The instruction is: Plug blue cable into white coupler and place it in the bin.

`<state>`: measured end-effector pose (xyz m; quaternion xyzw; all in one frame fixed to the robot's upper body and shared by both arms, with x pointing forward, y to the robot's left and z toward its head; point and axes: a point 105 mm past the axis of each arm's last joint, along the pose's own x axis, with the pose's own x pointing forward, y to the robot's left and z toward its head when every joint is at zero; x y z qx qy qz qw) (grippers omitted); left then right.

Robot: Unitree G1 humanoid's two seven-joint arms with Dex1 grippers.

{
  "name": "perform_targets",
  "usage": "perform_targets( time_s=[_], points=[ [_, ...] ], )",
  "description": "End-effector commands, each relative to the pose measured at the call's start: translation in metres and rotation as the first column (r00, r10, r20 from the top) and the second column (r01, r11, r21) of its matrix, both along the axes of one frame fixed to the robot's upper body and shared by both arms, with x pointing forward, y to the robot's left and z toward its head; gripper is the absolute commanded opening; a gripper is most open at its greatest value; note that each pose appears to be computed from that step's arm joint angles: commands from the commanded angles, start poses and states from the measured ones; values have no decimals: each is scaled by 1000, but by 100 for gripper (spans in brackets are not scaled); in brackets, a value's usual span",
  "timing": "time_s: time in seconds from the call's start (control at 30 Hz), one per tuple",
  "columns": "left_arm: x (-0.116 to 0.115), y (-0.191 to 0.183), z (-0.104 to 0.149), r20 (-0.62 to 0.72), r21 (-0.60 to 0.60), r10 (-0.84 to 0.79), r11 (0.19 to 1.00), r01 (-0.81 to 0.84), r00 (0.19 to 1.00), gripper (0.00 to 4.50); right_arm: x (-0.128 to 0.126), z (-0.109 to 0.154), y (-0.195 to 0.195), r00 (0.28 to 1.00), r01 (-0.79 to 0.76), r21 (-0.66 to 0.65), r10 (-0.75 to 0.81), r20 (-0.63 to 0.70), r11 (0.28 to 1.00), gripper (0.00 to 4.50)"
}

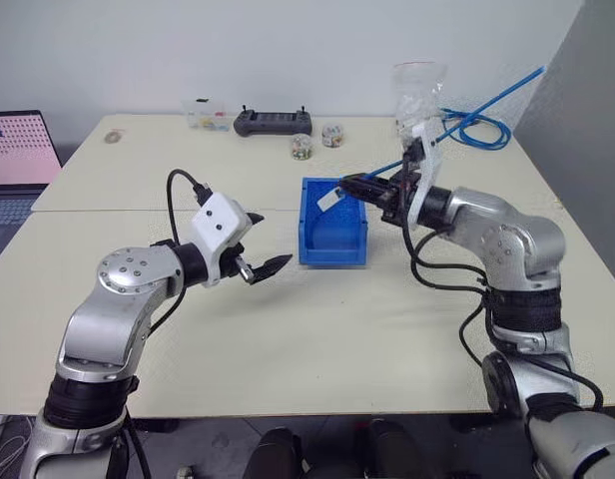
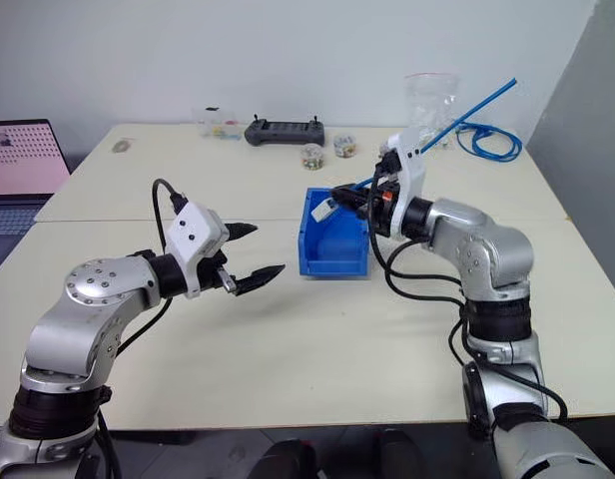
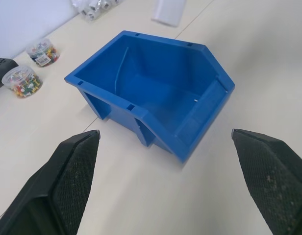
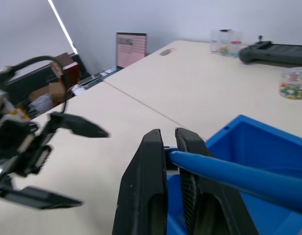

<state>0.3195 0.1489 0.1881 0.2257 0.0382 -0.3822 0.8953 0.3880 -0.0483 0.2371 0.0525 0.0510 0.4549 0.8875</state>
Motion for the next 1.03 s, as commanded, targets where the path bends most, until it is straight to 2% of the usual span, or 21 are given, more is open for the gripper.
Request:
perform_targets(
  time_s=[0.03,0.17,0.3,0.37,0.47,0.5,0.53,0.6,0.77,0.9,1.03],
  points=[
    [2,-8,7,42,-6,-22,1000,22,999,450,35,0,2,999,47,-90,-46,21,995,63],
    [6,-7,7,33,-19,-15,1000,15,999,450,47,-5,-13,999,34,-231,-27,32,972,136],
    [6,0,9,5,-42,-5,999,5,1000,450,41,-9,-50,999,-5,-350,18,33,937,221],
    [6,5,10,-14,-53,0,999,-1,1000,450,32,-6,-67,999,-27,-374,40,29,927,271],
    [12,21,12,-35,-75,50,996,-53,998,450,4,-11,-93,995,-79,-434,96,18,898,353],
    [14,25,12,-38,-76,65,995,-68,997,450,-4,-14,-97,993,-96,-449,114,13,888,366],
    [15,27,12,-39,-76,72,994,-75,997,450,-10,-15,-98,992,-106,-456,124,10,884,409],
    [17,36,9,-60,-82,100,991,-105,993,450,-31,-21,-104,984,-146,-487,179,22,861,445],
    [14,61,9,-3,-37,183,982,-183,983,450,-59,-12,-106,981,-86,-383,145,128,920,445],
    [11,73,11,-6,-62,209,976,-209,978,450,-81,-16,-102,984,-77,-343,128,127,936,445],
    [6,72,8,-11,-58,190,980,-191,982,450,-88,-25,-99,986,-68,-359,117,116,931,445]
  ],
)
